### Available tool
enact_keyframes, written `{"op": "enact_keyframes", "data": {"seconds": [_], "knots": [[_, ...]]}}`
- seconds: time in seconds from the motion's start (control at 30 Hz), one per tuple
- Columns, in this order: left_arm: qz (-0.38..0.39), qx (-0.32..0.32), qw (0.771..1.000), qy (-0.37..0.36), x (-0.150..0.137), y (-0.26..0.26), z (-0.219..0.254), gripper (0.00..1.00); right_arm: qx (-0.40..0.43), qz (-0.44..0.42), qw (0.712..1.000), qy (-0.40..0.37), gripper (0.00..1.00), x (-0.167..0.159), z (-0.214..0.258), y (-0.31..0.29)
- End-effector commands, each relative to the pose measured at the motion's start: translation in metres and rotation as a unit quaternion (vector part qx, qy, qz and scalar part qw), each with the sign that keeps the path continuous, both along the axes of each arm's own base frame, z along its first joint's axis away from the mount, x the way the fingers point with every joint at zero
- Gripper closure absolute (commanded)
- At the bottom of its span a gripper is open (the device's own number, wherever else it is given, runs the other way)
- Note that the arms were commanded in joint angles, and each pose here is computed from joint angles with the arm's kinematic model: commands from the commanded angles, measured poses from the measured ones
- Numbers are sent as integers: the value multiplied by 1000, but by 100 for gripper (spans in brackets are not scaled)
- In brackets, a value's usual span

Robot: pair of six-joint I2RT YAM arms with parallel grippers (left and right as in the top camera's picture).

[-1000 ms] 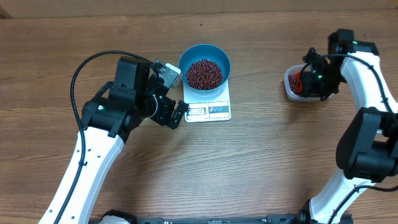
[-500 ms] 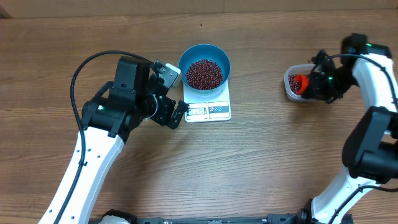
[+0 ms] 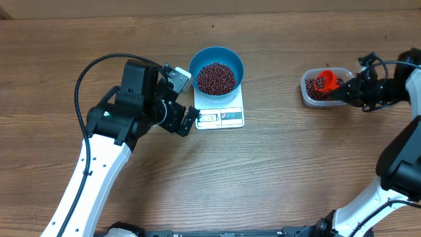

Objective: Scoop item into bowl and weigh 150g on scale
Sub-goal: 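Dip the scoop into the red beans with the right gripper, then carry the scoop with the right gripper over the teal bowl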

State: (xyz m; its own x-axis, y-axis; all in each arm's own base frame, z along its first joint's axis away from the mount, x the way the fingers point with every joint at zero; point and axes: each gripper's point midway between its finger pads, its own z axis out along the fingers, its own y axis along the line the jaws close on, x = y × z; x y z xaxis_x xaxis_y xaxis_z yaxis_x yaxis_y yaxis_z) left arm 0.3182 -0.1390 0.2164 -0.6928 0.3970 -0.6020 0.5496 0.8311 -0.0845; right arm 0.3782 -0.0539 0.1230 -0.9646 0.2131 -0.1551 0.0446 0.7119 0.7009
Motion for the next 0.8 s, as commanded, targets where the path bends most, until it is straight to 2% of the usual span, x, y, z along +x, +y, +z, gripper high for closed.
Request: {"op": "enact_keyframes", "data": {"seconds": [0.0,0.37,0.5,0.77], "knots": [[5,-4,1000,3,2,0,-1,0,43,8,999,-31,96,3,18,7],[5,-4,1000,3,2,0,-1,1,38,90,993,-72,96,12,70,76],[5,-4,1000,3,2,0,-1,0,33,149,984,-89,96,16,86,128],[5,-4,1000,3,2,0,-1,0,-7,206,974,-99,96,22,82,209]]}}
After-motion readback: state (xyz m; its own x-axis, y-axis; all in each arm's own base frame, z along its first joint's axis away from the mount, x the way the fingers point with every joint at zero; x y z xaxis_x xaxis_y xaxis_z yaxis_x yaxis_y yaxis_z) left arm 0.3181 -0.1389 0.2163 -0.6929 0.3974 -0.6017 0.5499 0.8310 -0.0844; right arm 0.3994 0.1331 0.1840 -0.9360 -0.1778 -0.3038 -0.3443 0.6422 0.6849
